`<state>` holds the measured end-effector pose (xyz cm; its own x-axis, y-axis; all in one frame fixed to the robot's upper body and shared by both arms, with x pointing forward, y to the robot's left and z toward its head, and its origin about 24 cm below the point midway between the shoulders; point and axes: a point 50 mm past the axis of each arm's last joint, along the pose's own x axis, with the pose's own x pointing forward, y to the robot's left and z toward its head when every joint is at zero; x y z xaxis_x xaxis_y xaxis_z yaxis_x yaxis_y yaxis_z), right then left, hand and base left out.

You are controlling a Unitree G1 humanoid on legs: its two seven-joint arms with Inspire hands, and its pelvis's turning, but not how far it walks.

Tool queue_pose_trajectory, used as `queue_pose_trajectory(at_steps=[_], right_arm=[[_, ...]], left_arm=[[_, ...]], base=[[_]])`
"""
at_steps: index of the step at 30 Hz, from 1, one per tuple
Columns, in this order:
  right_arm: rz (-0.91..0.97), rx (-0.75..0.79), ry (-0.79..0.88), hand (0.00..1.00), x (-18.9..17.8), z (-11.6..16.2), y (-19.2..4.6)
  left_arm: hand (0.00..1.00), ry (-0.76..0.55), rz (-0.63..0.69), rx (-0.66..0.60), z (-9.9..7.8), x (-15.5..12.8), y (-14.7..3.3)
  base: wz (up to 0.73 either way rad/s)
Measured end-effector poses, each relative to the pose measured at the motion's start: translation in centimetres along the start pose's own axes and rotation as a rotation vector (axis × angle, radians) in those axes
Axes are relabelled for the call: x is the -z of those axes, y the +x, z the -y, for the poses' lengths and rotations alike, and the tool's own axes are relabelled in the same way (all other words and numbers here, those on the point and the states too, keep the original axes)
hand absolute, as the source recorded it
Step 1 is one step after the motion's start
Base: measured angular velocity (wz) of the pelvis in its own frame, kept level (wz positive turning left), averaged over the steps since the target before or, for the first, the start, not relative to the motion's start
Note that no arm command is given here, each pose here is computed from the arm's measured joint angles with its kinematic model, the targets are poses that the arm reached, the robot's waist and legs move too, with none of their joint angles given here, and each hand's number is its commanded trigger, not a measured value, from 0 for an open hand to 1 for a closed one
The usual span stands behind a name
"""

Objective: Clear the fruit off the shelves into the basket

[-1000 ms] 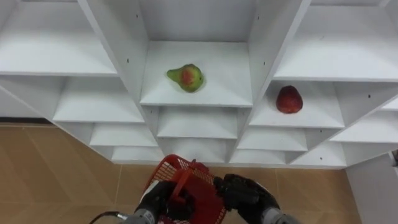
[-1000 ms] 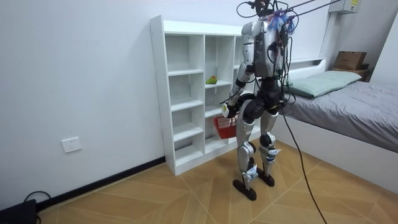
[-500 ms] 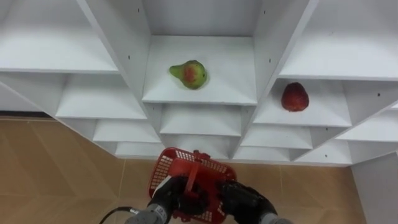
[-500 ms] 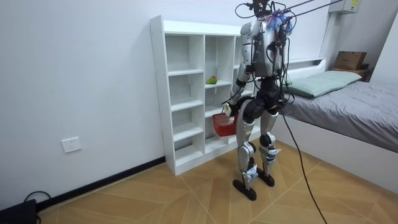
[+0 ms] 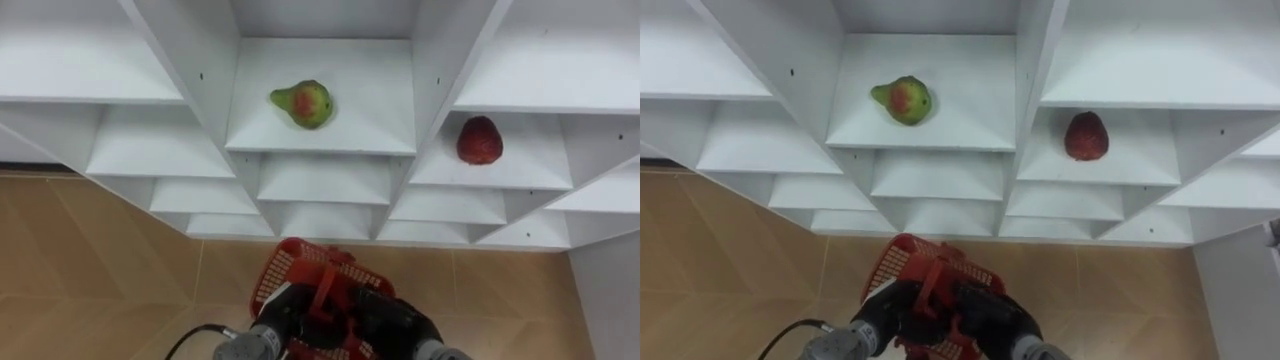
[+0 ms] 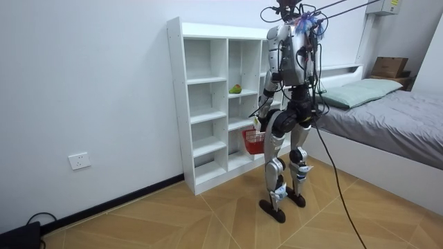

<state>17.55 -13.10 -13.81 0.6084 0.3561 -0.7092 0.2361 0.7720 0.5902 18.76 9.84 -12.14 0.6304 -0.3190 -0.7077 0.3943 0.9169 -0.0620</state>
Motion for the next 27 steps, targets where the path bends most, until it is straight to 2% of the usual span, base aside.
queue_pose_trajectory(at_steps=[27], right_arm=[[-0.088,0.018,-0.068,0.0,1.3,0.7,-0.3]], left_arm=[[1.0,0.013,-0.021,-0.016,0.1,0.1,0.1]], base=[[0.0]])
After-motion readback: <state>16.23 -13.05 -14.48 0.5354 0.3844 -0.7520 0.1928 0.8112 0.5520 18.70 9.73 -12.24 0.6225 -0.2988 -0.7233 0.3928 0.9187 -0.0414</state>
